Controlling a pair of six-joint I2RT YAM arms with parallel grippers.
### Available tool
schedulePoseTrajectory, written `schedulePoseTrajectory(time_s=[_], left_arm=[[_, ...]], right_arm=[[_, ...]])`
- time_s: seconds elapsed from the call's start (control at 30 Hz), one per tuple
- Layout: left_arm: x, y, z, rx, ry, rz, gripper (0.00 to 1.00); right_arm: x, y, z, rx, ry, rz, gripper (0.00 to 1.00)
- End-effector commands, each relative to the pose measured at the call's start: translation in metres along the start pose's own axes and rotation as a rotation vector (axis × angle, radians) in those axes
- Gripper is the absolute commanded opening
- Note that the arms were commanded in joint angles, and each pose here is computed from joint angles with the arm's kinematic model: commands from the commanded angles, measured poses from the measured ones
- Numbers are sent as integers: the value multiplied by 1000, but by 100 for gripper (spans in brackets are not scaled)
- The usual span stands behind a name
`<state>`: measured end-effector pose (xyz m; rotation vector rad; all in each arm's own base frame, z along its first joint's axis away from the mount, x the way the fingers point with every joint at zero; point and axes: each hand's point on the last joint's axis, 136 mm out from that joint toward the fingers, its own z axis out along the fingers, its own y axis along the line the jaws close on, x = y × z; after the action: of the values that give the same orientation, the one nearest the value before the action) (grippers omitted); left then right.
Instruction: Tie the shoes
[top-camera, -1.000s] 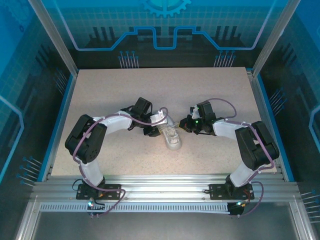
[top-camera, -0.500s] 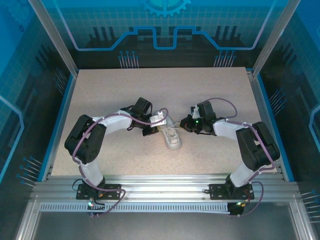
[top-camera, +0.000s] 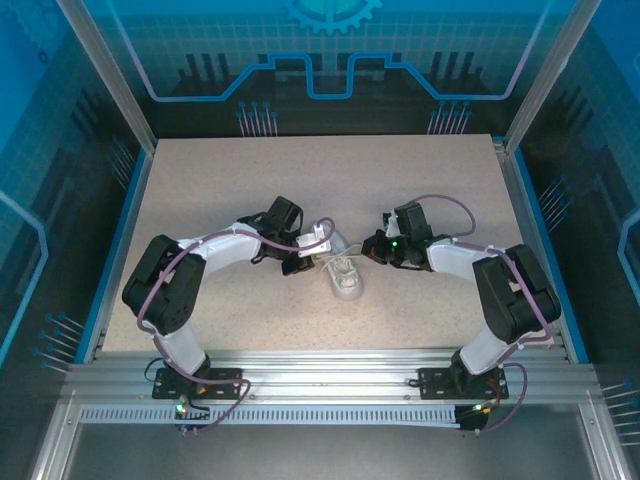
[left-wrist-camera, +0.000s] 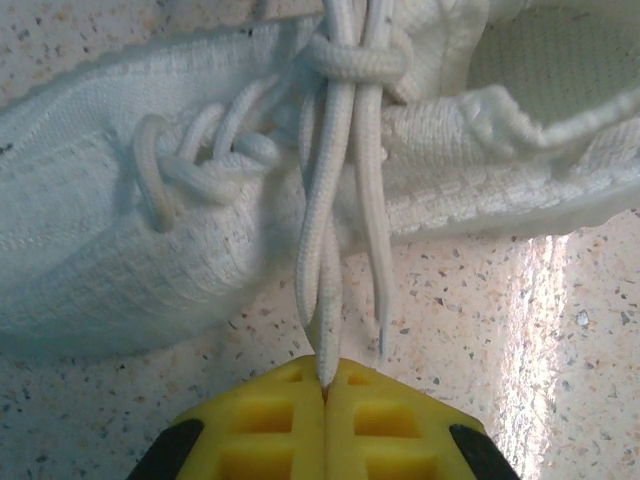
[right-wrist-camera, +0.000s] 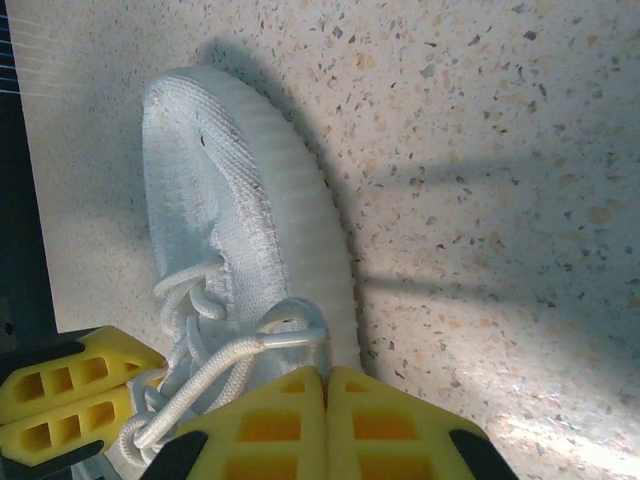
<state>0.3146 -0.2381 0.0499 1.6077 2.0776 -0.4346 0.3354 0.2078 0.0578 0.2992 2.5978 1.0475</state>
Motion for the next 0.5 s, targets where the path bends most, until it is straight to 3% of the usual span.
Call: schedulePoseTrajectory(time_s=[0.0,0.47], left_arm=[[11,-10,-4,5,43,-33,0],[20,-18,-4,-4,65,-73,0]], right_arm=[[6,-5,1,38,9,-32,0],[9,-14,7,66,31,-48,0]])
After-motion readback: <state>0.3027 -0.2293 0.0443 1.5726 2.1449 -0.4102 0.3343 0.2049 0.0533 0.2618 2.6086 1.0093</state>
